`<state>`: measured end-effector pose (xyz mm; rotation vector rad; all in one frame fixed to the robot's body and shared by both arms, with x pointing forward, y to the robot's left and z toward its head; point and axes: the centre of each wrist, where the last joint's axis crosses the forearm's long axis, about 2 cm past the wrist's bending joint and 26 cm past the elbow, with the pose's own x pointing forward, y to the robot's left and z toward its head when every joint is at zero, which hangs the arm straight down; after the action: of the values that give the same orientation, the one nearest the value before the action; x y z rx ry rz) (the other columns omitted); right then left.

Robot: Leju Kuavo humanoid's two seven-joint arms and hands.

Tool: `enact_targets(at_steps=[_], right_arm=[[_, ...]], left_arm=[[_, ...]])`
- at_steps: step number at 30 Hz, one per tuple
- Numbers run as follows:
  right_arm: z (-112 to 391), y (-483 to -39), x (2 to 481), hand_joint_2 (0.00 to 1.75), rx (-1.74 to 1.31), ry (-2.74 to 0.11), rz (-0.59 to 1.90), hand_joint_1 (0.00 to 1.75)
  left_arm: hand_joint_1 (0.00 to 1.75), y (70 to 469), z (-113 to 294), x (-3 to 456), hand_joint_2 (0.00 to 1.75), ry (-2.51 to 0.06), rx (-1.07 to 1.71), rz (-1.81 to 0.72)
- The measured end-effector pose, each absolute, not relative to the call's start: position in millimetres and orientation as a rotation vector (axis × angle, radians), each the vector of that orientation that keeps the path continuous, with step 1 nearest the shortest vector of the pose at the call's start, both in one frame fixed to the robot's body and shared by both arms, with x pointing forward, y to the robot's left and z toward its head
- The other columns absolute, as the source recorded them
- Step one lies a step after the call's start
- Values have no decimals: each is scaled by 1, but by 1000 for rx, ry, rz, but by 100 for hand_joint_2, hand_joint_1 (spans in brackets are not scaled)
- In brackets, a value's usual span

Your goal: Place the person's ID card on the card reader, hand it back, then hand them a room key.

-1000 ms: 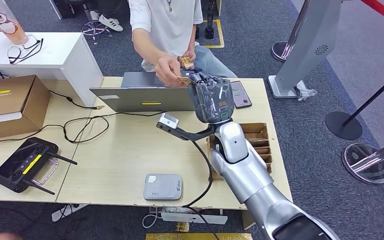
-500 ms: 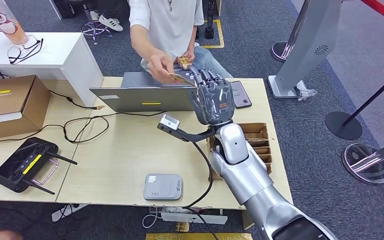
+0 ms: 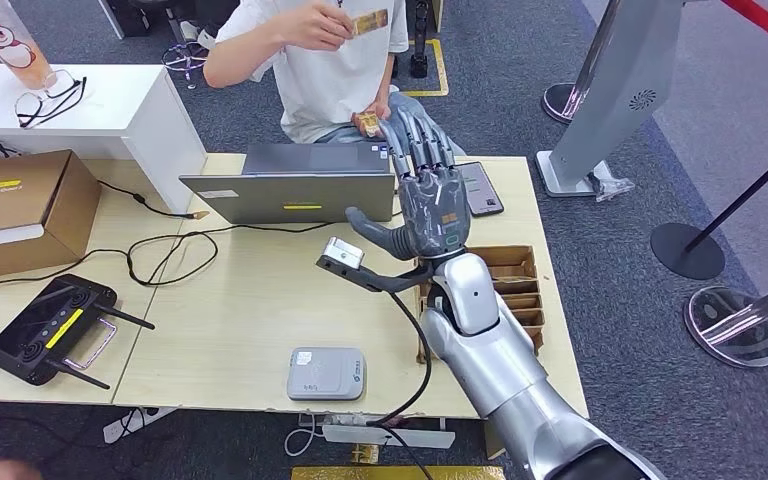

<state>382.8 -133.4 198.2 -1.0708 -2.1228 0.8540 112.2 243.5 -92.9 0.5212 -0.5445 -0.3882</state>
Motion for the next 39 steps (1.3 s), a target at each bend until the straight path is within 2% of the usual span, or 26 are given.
enact_targets(at_steps=[12, 22, 28, 39], right_arm=[[197, -141, 366, 0, -857, -2163, 795, 0], [189, -147, 332, 0, -468, -2239, 639, 0], [187, -155, 314, 0, -497, -2261, 661, 0], [164, -181, 298, 0, -736, -2188, 847, 0]], left_arm=[[0, 245, -94, 107, 0, -535, 521, -372], [0, 250, -97, 97, 0, -529, 528, -348], [0, 251, -98, 92, 0, -522, 530, -341], [0, 252, -99, 87, 0, -517, 531, -316]])
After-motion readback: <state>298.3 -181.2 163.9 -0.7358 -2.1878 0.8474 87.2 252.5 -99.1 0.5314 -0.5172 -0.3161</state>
